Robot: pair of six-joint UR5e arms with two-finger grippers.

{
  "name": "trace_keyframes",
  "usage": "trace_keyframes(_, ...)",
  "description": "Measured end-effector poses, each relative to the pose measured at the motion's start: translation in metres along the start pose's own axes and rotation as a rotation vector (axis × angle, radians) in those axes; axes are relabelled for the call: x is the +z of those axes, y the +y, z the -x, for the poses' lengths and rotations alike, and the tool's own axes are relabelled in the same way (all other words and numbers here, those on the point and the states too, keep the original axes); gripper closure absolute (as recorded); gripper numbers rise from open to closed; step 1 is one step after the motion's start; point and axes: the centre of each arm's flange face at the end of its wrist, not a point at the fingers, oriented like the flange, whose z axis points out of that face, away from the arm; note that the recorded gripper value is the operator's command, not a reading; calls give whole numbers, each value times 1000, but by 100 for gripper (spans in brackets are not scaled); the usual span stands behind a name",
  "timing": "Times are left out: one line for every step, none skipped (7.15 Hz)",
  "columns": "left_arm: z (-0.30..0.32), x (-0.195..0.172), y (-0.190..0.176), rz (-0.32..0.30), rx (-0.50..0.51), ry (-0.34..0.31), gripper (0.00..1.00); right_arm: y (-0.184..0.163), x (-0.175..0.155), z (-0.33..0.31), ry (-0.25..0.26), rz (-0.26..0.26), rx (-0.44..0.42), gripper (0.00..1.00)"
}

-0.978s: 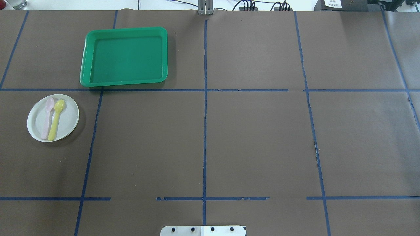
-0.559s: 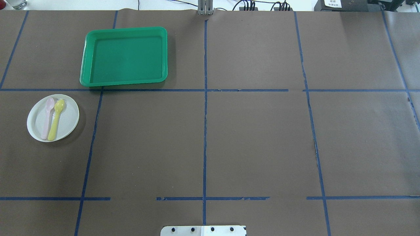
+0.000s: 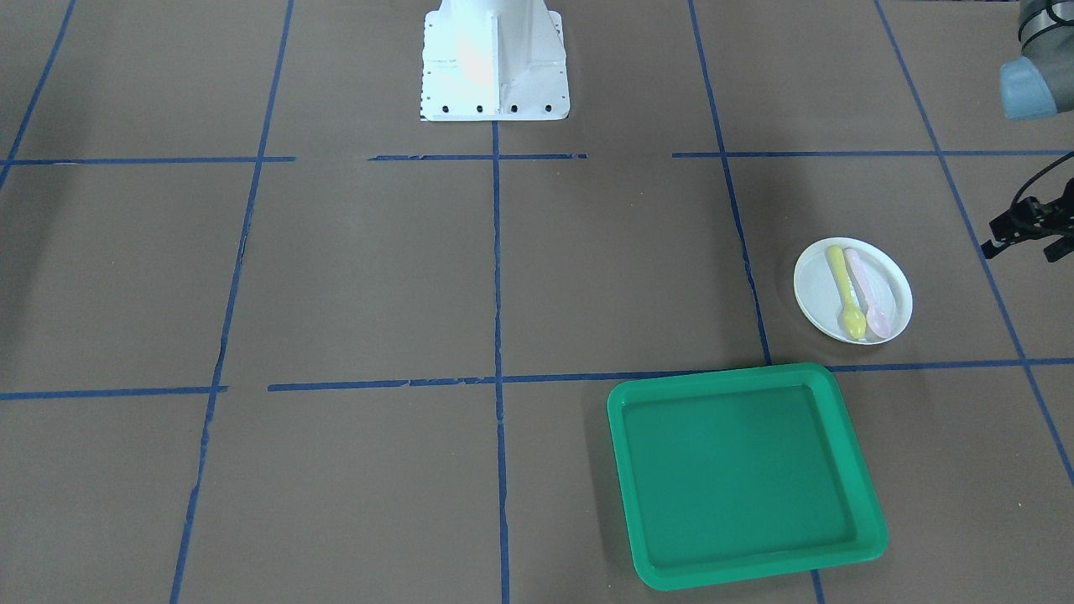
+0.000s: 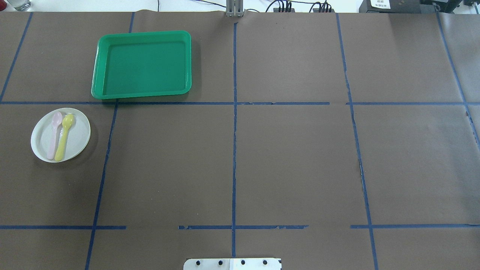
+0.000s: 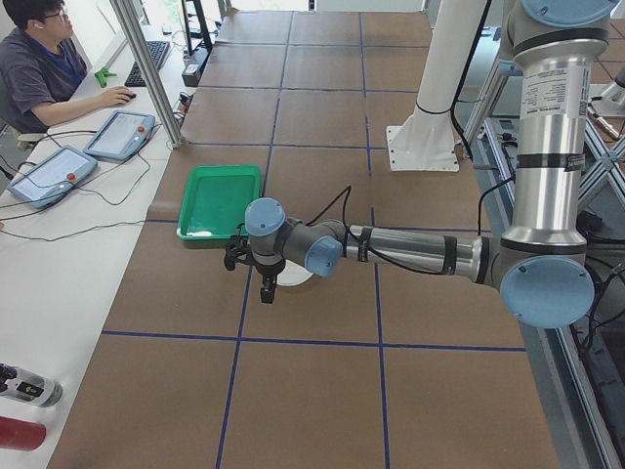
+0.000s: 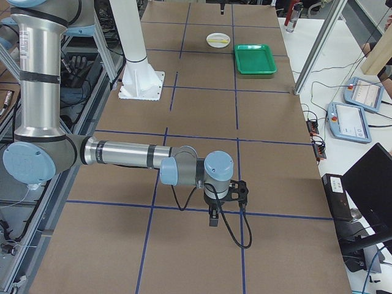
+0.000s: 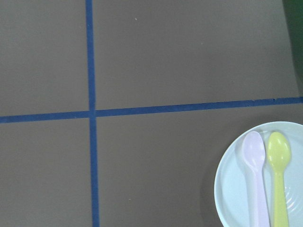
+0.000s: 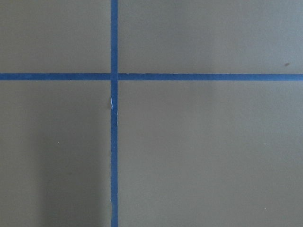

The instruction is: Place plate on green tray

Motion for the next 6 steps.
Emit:
trace_keyframes(-7, 27, 5, 5, -19, 12, 0, 0, 0, 0, 0, 0, 0, 0)
trace_keyframes(-12, 52, 9, 3, -36, 10, 0, 0, 0, 0, 0, 0, 0, 0)
trace_keyframes(-19, 69, 11, 2, -48, 1, 0, 0, 0, 0, 0, -1, -1, 0)
trace_keyframes(-27, 79, 10, 6, -47, -2, 2, 0, 0, 0, 0, -1, -1, 0)
trace_keyframes(-32, 86, 11, 15, -41, -3, 16, 0, 0, 0, 0, -1, -1, 0)
trace_keyframes(-39, 94, 12, 27, -30, -3, 21, 0, 0, 0, 0, -1, -1, 0)
